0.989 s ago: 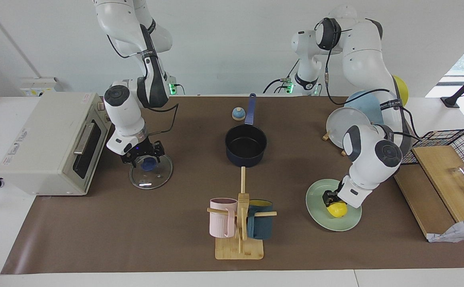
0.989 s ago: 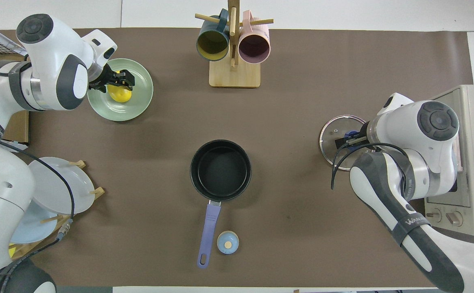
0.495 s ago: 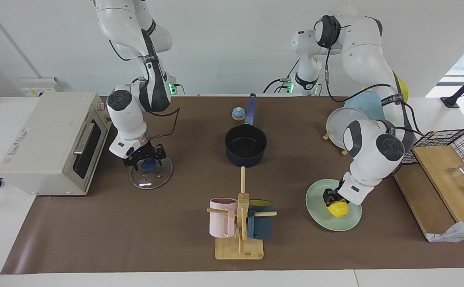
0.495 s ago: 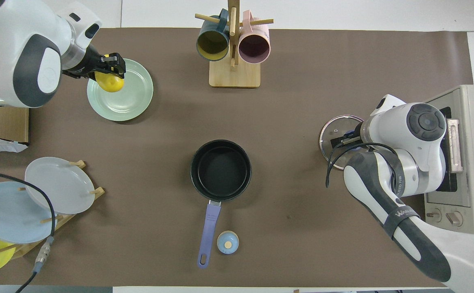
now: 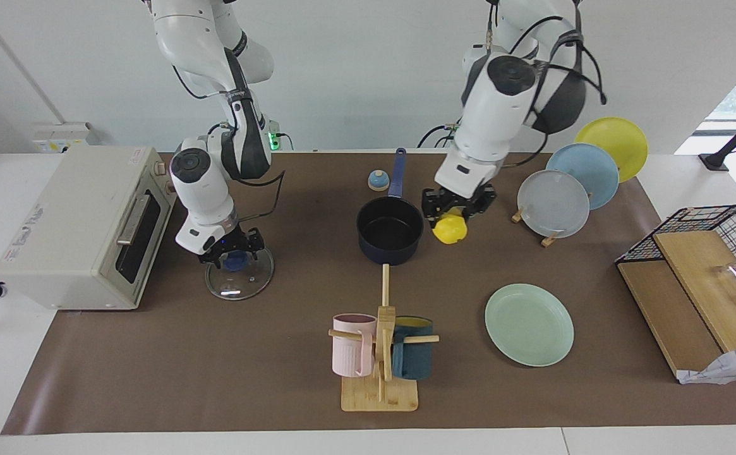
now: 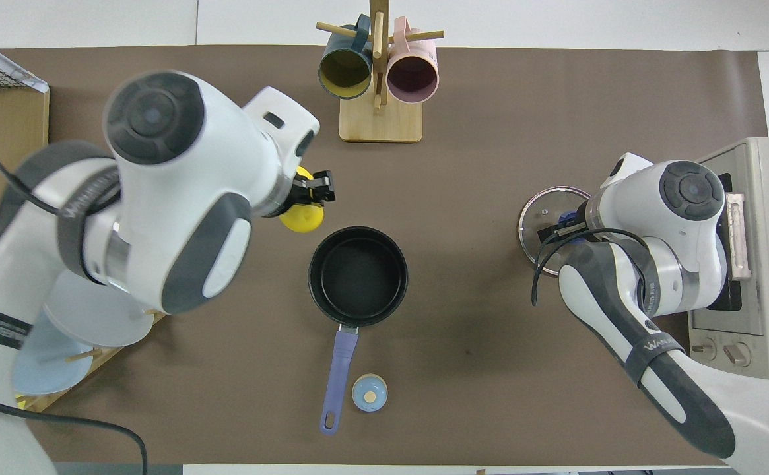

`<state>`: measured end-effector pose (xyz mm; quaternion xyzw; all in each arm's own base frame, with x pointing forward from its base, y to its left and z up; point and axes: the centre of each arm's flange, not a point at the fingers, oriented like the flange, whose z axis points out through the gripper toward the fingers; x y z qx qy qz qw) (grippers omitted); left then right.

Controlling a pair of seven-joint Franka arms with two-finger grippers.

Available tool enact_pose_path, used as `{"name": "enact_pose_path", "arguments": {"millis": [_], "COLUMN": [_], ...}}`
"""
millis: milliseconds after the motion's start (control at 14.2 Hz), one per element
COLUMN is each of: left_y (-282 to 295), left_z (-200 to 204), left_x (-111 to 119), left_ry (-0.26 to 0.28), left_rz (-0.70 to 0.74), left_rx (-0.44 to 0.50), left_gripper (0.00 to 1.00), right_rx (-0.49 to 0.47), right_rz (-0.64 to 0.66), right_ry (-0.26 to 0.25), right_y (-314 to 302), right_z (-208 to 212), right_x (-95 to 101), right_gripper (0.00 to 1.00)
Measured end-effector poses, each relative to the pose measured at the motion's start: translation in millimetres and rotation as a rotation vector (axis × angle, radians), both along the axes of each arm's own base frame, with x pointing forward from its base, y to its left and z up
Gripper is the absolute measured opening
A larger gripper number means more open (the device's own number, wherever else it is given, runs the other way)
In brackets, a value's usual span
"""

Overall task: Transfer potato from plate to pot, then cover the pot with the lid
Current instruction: 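Carry the potato into the pot with the left gripper while the right lifts the lid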

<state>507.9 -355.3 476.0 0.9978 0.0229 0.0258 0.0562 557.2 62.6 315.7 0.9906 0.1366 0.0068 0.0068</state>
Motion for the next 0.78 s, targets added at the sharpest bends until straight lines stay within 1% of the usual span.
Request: {"name": "enact_pose_path", "arguments": {"millis": [71, 141, 212, 283, 353, 424, 495, 565, 636, 777], "left_y": [-17, -27, -33, -34, -34, -33, -32, -32, -33, -41], "left_z": [-26, -47, -64, -75, -86, -96, -107, -118, -129, -151], "left_x": [-25, -44, -55, -61, -65, -69, -72, -77, -82, -90], "left_ry": [0.003, 0.014, 0.018, 0.014, 0.011, 0.005, -0.003, -0.009, -0.01, -0.019], "left_rz": [-0.008, -0.013, -0.015, -0.017, -0.021, -0.023, -0.026, -0.03, -0.031, -0.033], "left_rx": [0.0, 0.008, 0.011, 0.008, 0.008, 0.006, 0.005, 0.007, 0.016, 0.042], "left_gripper": [0.66, 0.66, 0.66, 0.66, 0.66, 0.66, 0.66, 0.66, 0.66, 0.66], "right_rx": [0.0, 0.0, 0.0, 0.0, 0.0, 0.0, 0.0, 0.0, 0.0, -0.004], "right_rz": [0.003, 0.004, 0.005, 0.005, 0.006, 0.006, 0.007, 0.009, 0.013, 0.018], "right_ry": [0.0, 0.0, 0.0, -0.001, -0.003, -0.004, -0.005, -0.005, -0.001, 0.03], "right_y": [0, 0, 0, 0, 0, 0, 0, 0, 0, 1], "right_z": [0, 0, 0, 1, 1, 2, 2, 3, 3, 12], "right_x": [0.0, 0.1, 0.2, 0.4, 1.0, 1.4, 1.6, 1.9, 2.0, 5.3], "right_gripper": [0.96, 0.93, 0.92, 0.92, 0.85, 0.85, 0.79, 0.68, 0.66, 0.66]}}
